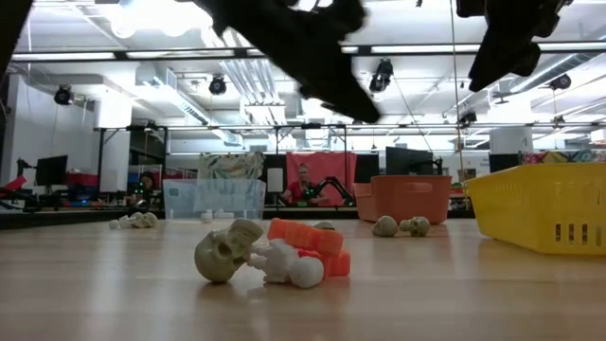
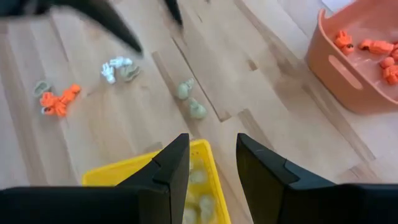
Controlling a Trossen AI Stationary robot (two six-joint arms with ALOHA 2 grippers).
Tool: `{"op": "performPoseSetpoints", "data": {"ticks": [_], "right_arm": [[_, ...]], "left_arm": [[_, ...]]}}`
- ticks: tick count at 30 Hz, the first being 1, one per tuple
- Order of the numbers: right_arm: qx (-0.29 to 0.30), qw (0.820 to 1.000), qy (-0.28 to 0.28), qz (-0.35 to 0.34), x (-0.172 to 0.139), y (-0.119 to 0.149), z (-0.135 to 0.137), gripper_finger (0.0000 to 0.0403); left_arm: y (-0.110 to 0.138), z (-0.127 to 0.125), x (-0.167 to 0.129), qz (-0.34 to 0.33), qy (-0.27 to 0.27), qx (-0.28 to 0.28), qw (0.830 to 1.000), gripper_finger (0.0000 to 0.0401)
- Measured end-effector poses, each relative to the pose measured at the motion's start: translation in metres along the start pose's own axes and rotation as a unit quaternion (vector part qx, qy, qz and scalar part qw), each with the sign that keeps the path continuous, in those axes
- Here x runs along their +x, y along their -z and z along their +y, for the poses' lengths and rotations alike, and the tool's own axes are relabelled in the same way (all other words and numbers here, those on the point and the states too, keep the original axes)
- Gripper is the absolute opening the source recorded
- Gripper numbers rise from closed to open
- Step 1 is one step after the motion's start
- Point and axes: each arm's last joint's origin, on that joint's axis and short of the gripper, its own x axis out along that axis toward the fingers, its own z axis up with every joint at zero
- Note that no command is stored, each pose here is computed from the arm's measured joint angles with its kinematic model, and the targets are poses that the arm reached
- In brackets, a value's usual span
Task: Sort Halloween decoration
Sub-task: Put the white skeleton toy into the transparent bin
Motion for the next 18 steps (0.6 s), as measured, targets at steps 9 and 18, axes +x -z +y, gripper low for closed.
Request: {"op": "performPoseSetpoints", "data": {"ticks": [9,18], "right_arm": [[-0.033,0.998,0.045,0.024,0.038,-0.011,0.006,0.0121],[-0.14,0.984,0.082,0.074,0.082,-0.033,0.017,0.0121]], "left_arm": [[0.041,0.007,-0.079,-0.017,-0.023,-0.067,0.997,0.019],[0.086,0.008,-0.133,-0.054,-0.037,-0.16,0.985,0.019]]}}
